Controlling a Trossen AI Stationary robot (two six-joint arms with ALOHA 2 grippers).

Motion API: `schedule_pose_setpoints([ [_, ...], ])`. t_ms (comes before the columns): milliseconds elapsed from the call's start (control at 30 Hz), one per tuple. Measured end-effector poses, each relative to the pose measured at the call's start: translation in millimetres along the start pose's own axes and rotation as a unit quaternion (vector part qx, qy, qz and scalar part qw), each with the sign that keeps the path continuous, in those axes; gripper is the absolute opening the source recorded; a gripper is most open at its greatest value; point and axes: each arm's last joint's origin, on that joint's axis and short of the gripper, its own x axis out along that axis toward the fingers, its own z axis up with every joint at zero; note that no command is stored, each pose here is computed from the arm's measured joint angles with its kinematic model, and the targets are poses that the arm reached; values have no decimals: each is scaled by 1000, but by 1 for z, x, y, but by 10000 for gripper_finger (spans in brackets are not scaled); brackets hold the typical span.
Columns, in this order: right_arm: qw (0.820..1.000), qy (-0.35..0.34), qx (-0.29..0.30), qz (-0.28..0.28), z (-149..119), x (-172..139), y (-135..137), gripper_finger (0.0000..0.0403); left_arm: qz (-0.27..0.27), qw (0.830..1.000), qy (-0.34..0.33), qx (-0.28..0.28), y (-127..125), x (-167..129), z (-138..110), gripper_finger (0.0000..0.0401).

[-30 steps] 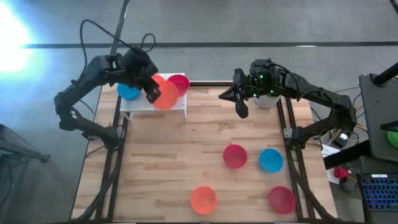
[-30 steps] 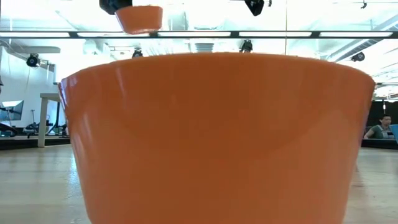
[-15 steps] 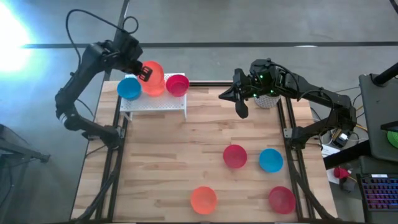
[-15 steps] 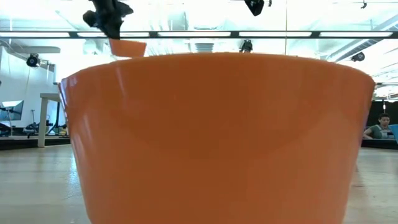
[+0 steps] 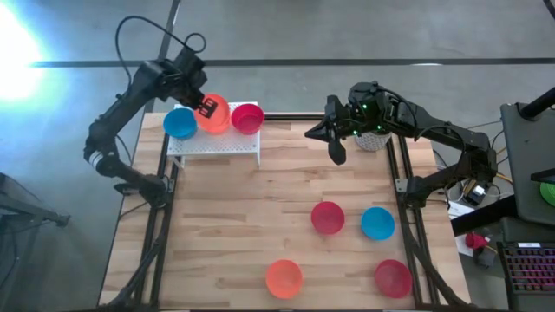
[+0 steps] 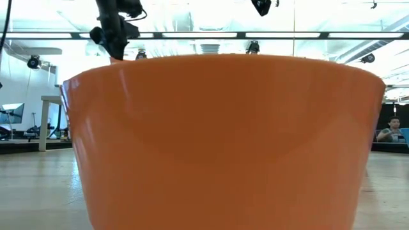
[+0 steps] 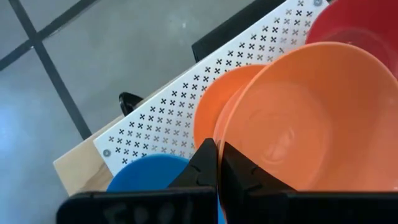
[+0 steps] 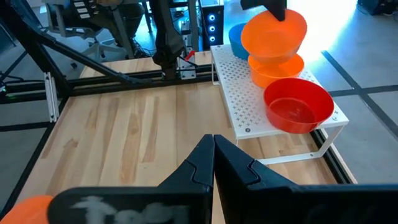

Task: Pick & Place Mini bowls
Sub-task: Stack the top orange bowl on top of the orange bowl on the shelf

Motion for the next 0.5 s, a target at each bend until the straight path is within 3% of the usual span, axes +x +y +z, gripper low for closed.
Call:
schedule_pose_setpoints([
  [500, 1000, 0, -1, 0, 0, 0, 0, 8, 3, 1000, 6, -2, -1, 19, 2, 0],
])
